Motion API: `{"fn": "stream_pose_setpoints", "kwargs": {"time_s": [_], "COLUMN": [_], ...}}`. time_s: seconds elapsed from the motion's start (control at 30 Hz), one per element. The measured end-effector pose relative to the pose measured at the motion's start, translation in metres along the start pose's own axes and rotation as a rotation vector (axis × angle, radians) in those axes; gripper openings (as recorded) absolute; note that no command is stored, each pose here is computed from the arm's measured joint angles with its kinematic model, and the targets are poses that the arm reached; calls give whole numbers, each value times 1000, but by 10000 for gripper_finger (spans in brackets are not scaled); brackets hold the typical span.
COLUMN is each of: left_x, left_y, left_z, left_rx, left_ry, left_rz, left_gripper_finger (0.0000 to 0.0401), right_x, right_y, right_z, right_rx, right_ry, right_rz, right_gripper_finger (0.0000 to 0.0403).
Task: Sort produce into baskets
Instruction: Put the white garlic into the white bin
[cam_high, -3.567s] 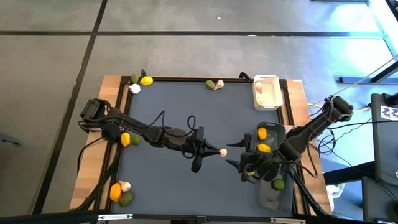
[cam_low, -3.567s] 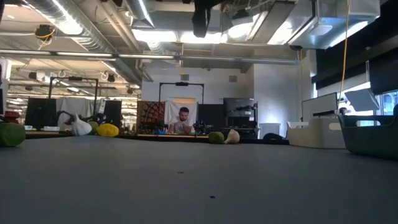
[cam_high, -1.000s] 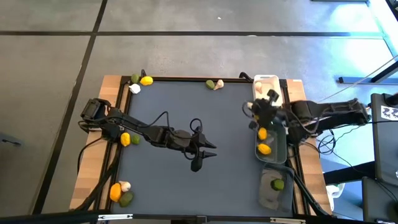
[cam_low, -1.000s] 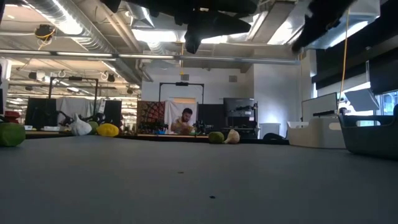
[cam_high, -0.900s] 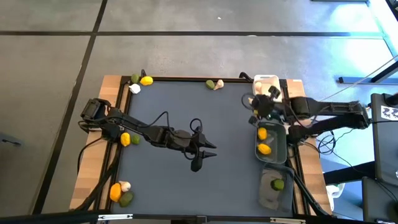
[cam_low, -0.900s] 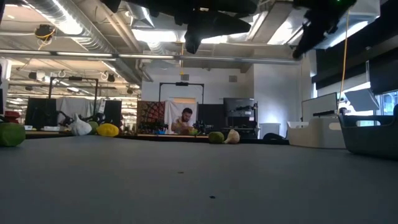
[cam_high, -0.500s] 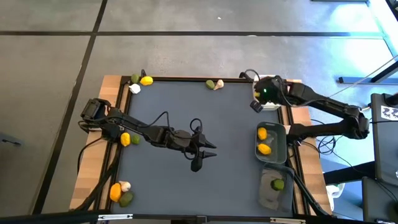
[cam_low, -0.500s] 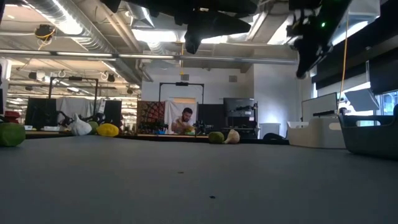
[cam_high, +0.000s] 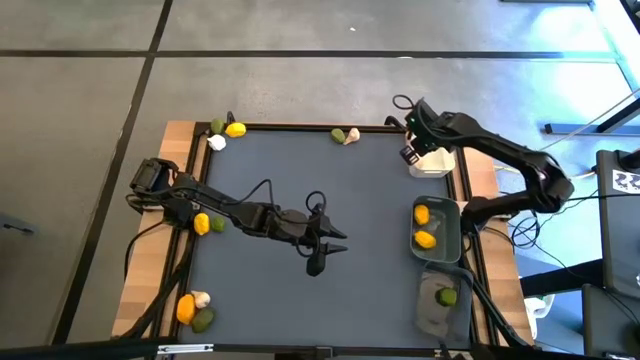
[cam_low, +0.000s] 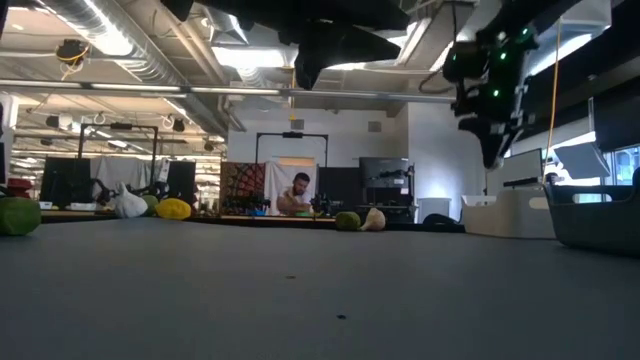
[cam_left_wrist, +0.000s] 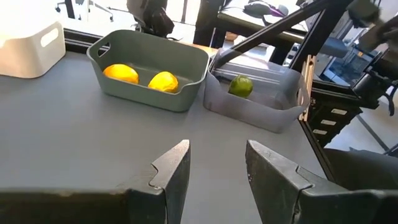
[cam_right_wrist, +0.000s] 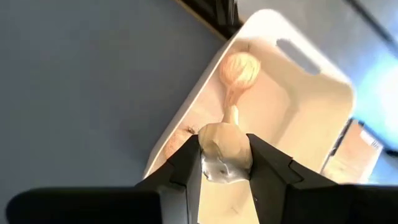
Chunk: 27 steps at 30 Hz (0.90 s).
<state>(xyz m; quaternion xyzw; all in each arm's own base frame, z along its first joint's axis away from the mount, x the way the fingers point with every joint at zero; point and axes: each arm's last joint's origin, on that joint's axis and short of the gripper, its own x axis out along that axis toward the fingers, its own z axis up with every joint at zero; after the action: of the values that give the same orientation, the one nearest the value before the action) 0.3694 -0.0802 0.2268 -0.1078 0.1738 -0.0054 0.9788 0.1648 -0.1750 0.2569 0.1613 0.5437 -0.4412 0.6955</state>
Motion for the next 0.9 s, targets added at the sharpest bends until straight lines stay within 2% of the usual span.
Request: {"fn": "stream_pose_setpoints", "kwargs": {"time_s": [0.3, 0.63, 0.77, 0.9], "left_x": [0, 0, 0, 0], "left_y": [0, 0, 0, 0], "left_z": [0, 1, 1, 1], "left_rx": [10, 29, 28, 28], "left_ry": [-2, -11, -11, -11], "left_rz": [0, 15, 15, 15], "left_gripper_finger": [150, 150, 150, 150], "right_x": [52, 70, 72, 72], "right_y": [0, 4, 4, 4], "right_z": [-11, -24, -25, -25], "right_rx": [25, 27, 26, 27], "right_ry": [116, 120, 115, 113], "right_rz": [-16, -24, -27, -27], "right_gripper_finger": [103, 106, 131, 176]}}
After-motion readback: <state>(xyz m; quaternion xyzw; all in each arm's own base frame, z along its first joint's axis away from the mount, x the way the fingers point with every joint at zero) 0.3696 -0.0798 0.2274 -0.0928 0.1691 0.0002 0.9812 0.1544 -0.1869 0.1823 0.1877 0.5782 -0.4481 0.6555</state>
